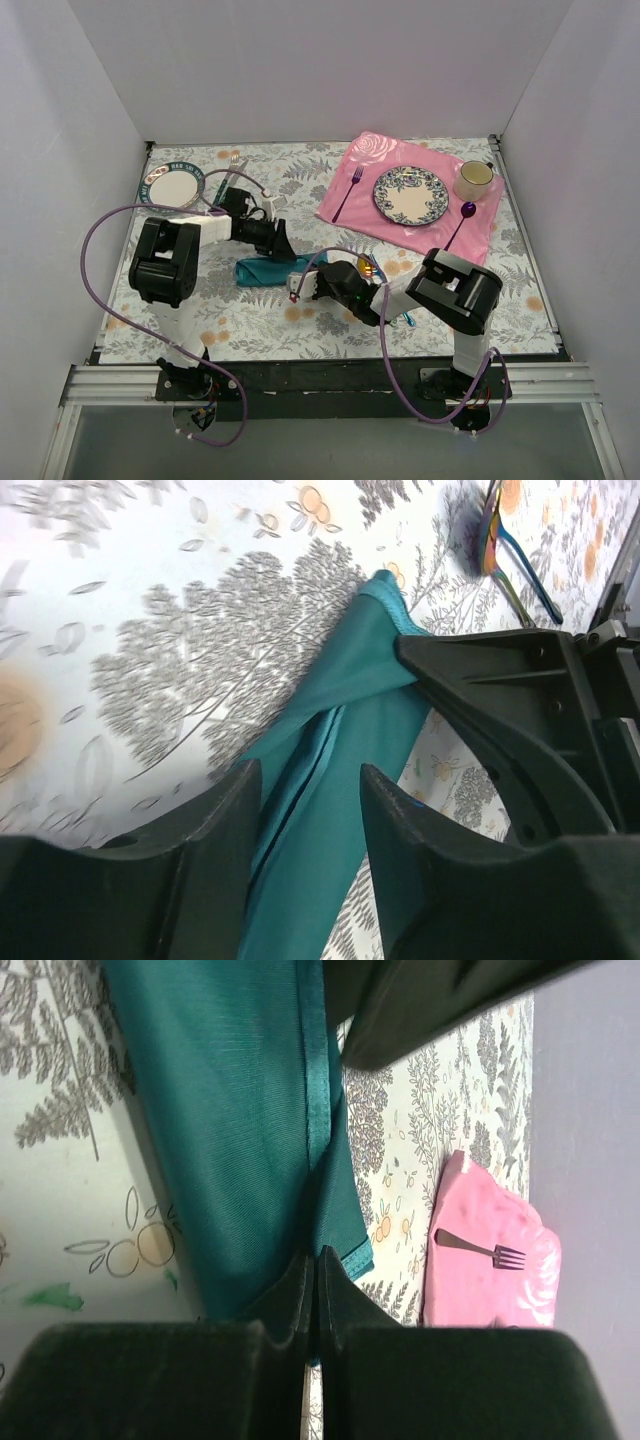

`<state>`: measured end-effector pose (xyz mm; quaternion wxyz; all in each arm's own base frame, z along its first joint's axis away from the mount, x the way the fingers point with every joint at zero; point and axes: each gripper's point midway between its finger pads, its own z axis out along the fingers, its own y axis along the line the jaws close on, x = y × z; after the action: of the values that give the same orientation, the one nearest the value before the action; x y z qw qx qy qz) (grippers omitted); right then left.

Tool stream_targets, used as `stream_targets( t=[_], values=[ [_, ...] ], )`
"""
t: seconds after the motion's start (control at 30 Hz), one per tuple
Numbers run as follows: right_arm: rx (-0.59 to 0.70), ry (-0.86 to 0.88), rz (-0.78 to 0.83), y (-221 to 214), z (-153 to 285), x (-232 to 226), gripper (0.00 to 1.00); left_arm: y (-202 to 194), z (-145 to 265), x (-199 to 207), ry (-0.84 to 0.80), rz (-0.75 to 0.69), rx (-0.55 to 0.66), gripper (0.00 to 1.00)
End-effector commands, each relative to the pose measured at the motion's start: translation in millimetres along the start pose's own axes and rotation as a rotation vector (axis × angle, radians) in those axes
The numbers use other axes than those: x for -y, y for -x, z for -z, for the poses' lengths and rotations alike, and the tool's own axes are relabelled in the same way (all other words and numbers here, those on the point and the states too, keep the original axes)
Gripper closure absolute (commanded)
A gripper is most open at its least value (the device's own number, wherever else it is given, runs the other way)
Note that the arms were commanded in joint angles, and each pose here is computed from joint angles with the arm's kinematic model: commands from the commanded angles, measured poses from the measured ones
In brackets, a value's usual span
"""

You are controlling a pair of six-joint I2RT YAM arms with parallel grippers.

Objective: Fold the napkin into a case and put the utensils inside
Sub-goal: Stuff the 2/3-rectangle-folded napkin at the center of the board.

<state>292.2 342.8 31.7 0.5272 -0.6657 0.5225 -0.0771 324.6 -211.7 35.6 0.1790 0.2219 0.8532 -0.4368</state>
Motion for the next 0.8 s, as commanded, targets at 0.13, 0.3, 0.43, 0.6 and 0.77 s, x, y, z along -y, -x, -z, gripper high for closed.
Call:
stream_targets(
  t=[0.13, 0.3, 0.43, 0.6, 0.77],
  values=[
    [0.019, -0.024, 0.07, -7.4, 5.8, -7.6, 0.99, 20.2, 49.1, -1.3, 0.106, -0.179, 0.049, 0.5],
    [0.045, -0.04, 0.101, -4.9, 9.9, -8.0, 0.99, 7.3, 41.3, -18.3, 0.105, -0.22, -0.043, 0.43],
    [0.06, -0.047, 0.119, -4.9, 12.2, -9.6, 0.99, 1.5, 31.8, -21.5, 0.064, -0.227, -0.104, 0.43],
    [0.091, -0.067, 0.141, -0.2, 13.9, -7.1, 0.99, -0.1, 20.4, -15.6, 0.013, -0.233, -0.13, 0.43],
    [0.103, -0.074, 0.153, 3.4, 12.9, -5.9, 0.99, -6.4, 7.1, -2.8, -0.051, -0.225, -0.155, 0.44]
  ],
)
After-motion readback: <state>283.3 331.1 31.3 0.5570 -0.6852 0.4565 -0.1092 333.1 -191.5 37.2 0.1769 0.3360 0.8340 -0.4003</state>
